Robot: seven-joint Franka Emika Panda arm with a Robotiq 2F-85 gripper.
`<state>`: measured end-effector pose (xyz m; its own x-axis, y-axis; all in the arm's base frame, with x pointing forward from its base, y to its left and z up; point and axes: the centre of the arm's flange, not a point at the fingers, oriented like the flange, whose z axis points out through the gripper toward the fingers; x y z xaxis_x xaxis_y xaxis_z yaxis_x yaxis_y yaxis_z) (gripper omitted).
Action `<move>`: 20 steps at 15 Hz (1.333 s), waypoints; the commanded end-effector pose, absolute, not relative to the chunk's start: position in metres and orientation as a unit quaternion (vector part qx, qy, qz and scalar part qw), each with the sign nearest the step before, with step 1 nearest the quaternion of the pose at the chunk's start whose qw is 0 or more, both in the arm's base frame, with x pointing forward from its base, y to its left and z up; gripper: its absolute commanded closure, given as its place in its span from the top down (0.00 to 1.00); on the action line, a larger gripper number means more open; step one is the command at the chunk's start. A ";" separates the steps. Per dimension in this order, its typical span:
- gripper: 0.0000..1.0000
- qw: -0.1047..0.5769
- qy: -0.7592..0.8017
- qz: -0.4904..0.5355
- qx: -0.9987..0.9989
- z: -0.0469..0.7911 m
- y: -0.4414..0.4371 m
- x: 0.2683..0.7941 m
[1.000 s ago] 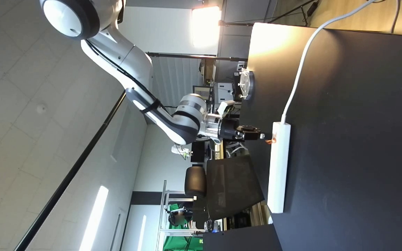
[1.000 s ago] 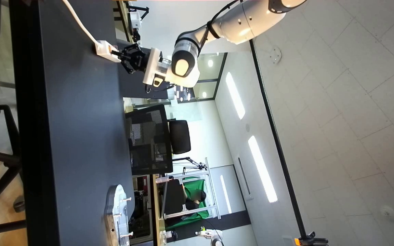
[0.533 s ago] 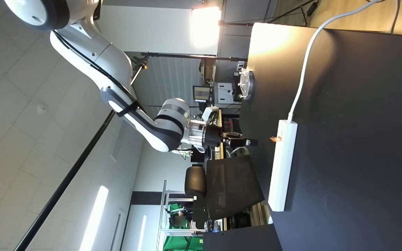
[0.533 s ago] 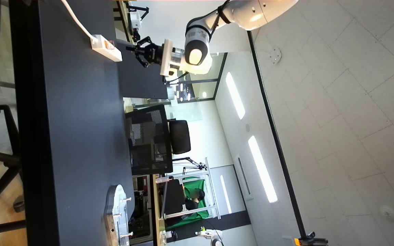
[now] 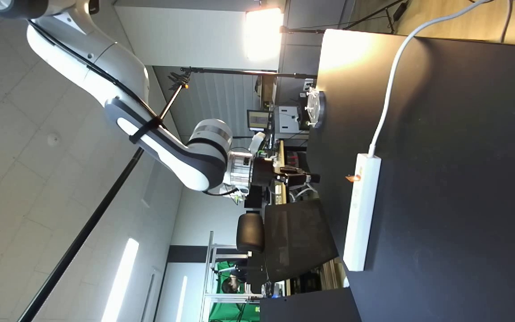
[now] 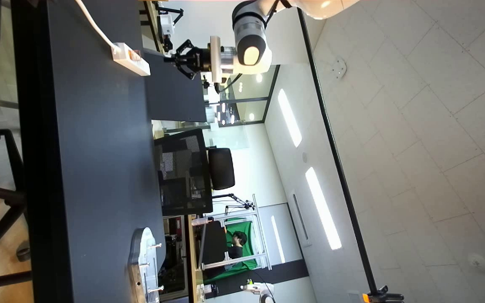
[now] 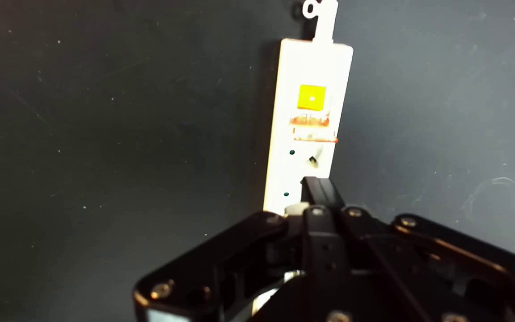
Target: Turn the adapter switch on and off
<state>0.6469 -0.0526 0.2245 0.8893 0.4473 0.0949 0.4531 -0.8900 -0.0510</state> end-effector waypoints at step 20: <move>0.00 0.004 -0.204 -0.003 -0.979 0.169 -0.046 0.599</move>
<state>0.5902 -0.0457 0.1779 0.9053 0.4248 -0.0007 0.4248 -0.9053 0.0014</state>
